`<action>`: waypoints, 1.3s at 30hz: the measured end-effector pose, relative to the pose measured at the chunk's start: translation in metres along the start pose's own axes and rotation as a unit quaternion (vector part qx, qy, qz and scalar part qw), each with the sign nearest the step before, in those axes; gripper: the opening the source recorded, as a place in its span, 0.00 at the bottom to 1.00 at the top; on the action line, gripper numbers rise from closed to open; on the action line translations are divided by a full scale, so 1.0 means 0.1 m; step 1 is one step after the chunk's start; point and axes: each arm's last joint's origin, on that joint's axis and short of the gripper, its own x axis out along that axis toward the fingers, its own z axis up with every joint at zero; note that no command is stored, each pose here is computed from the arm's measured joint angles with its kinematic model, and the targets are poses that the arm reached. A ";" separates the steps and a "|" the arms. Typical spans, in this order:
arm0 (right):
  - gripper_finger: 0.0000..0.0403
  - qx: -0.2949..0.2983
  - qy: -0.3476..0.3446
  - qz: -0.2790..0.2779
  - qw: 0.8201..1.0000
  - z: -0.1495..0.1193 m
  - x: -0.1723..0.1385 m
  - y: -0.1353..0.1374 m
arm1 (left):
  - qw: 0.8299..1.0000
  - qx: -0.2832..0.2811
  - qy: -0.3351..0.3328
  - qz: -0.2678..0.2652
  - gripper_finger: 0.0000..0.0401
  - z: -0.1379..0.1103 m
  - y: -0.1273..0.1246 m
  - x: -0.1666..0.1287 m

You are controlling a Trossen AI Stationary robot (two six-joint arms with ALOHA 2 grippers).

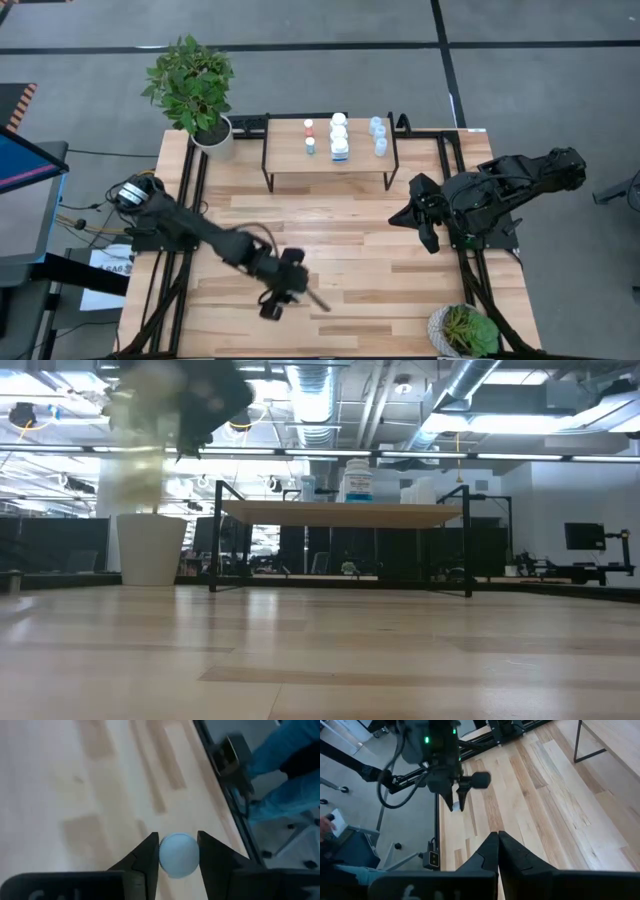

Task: Pick and place medicine bottles onto shelf by color
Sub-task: Put the yellow medicine bottle on the shelf

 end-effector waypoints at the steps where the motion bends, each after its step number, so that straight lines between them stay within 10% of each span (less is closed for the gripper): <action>1: 0.06 0.000 0.000 0.000 1.000 0.00 0.00 0.00 | 1.000 -0.001 0.000 0.007 0.24 0.09 0.05 -0.07; 15: 0.06 -0.003 0.001 0.004 1.000 -0.01 0.00 0.01 | 0.990 -0.008 -0.065 0.121 0.23 0.94 1.25 -1.38; 26: 0.06 -0.023 0.014 0.037 0.999 -0.10 -0.04 0.15 | 0.973 -0.138 -0.090 0.164 0.23 0.68 2.30 -1.85; 39: 0.06 -0.028 0.018 0.041 0.999 -0.12 -0.04 0.17 | 0.960 -0.201 -0.061 0.183 0.23 0.52 2.69 -1.79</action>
